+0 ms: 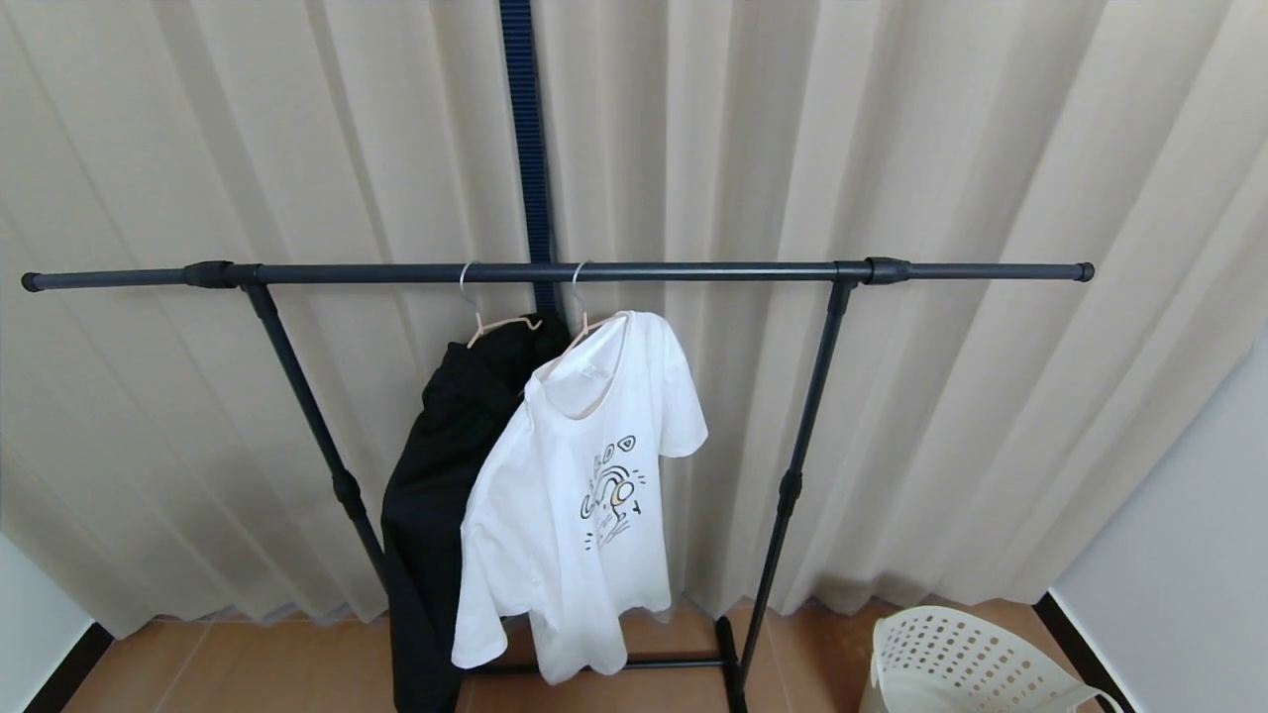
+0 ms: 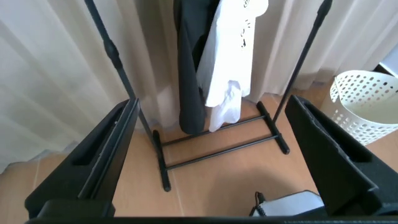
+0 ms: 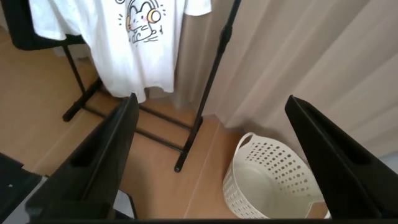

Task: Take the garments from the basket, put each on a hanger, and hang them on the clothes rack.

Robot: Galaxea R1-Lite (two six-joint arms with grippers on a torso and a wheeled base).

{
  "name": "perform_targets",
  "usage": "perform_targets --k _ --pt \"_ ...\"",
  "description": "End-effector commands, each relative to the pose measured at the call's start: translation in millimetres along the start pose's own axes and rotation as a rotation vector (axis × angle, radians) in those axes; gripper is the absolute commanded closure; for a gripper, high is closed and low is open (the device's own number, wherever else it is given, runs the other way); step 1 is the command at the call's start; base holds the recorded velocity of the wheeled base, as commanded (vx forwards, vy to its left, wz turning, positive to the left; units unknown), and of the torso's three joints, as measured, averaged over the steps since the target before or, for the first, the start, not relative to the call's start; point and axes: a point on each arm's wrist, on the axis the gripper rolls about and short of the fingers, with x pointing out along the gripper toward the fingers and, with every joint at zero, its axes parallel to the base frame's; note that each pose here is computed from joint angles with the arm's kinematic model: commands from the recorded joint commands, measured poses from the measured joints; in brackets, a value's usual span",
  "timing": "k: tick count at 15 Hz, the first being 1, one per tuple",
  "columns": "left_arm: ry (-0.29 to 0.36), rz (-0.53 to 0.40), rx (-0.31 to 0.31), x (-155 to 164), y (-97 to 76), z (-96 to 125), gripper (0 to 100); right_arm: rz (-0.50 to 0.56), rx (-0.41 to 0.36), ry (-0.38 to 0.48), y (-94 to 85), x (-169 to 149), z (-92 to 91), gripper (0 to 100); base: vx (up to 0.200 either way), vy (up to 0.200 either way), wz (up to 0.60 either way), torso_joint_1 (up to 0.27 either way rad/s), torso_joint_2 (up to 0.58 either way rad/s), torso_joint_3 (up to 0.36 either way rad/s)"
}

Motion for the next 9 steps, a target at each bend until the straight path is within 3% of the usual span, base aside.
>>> perform_targets --k 1,2,4,6,7,9 --pt "-0.012 0.012 -0.006 -1 -0.2 -2 0 -0.053 -0.015 -0.100 3.6 -8 -5.1 0 0.000 0.000 0.00 0.000 0.00 0.000" --pt "-0.006 0.061 0.001 -1 -1.0 -2 0 -0.059 -0.020 -0.121 4.1 -10 -6.1 0 0.000 0.000 0.00 0.000 0.00 0.000" --pt "0.030 0.268 0.017 -1 -7.1 -2 0 -0.084 0.009 -0.146 5.5 -11 -6.6 0 0.000 0.000 0.00 0.000 0.00 0.000" --pt "0.030 0.286 -0.001 0 -7.3 -4 0 -0.087 0.052 -0.168 6.2 -12 -7.3 0 0.000 0.000 0.00 0.000 0.00 0.000" --pt "-0.001 0.310 -0.043 2 -6.8 -5 0 -0.100 0.058 -0.186 6.9 -14 -7.7 0 0.000 0.000 0.00 0.000 0.00 0.000" --pt "0.021 0.461 -0.044 4 -11.0 -4 0 -0.101 0.069 -0.193 7.2 -14 -8.0 0 0.000 0.000 0.00 0.000 0.00 0.000"
